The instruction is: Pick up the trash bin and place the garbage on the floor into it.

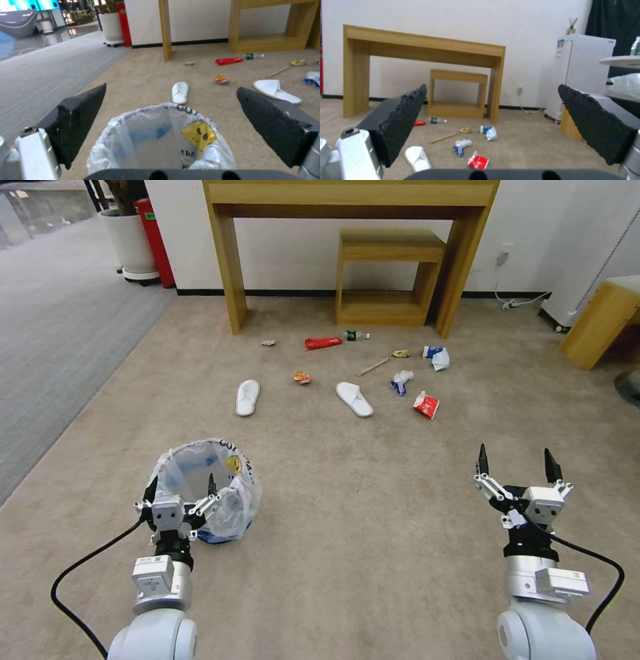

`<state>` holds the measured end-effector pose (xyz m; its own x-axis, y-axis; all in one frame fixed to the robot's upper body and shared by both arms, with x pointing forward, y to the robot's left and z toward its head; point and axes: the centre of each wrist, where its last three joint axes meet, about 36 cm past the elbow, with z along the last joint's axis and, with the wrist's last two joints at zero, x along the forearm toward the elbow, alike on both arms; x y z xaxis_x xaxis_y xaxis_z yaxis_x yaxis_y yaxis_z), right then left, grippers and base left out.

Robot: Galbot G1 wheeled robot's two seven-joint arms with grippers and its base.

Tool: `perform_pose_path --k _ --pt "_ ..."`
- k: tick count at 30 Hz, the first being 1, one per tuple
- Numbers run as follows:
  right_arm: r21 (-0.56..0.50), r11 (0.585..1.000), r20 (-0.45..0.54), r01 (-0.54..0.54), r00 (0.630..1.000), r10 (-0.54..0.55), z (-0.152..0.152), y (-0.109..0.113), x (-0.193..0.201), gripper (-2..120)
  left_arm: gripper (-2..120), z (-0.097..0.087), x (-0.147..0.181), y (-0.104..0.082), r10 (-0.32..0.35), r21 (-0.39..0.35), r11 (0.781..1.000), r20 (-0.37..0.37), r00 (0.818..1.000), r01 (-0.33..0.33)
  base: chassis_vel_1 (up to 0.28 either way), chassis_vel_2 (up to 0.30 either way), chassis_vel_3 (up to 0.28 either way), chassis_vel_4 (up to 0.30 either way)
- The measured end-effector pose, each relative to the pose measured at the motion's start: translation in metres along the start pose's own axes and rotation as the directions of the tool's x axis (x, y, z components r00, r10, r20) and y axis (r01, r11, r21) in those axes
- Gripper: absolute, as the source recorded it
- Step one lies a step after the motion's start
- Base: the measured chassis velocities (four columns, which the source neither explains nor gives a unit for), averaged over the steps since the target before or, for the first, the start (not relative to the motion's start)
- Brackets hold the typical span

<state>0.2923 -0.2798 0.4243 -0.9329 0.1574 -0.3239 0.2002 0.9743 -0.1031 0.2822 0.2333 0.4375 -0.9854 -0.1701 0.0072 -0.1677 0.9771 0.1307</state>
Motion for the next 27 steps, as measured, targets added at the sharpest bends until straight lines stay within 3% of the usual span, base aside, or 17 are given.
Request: perform_pose_path --k 27 --pt "-0.005 1.000 0.002 0.001 1.000 -0.001 0.0011 0.0018 0.0007 100 100 0.0006 0.0007 -0.0001 0.001 -0.001 1.000 0.002 1.000 -0.001 -0.068 0.073 0.069 -0.073"
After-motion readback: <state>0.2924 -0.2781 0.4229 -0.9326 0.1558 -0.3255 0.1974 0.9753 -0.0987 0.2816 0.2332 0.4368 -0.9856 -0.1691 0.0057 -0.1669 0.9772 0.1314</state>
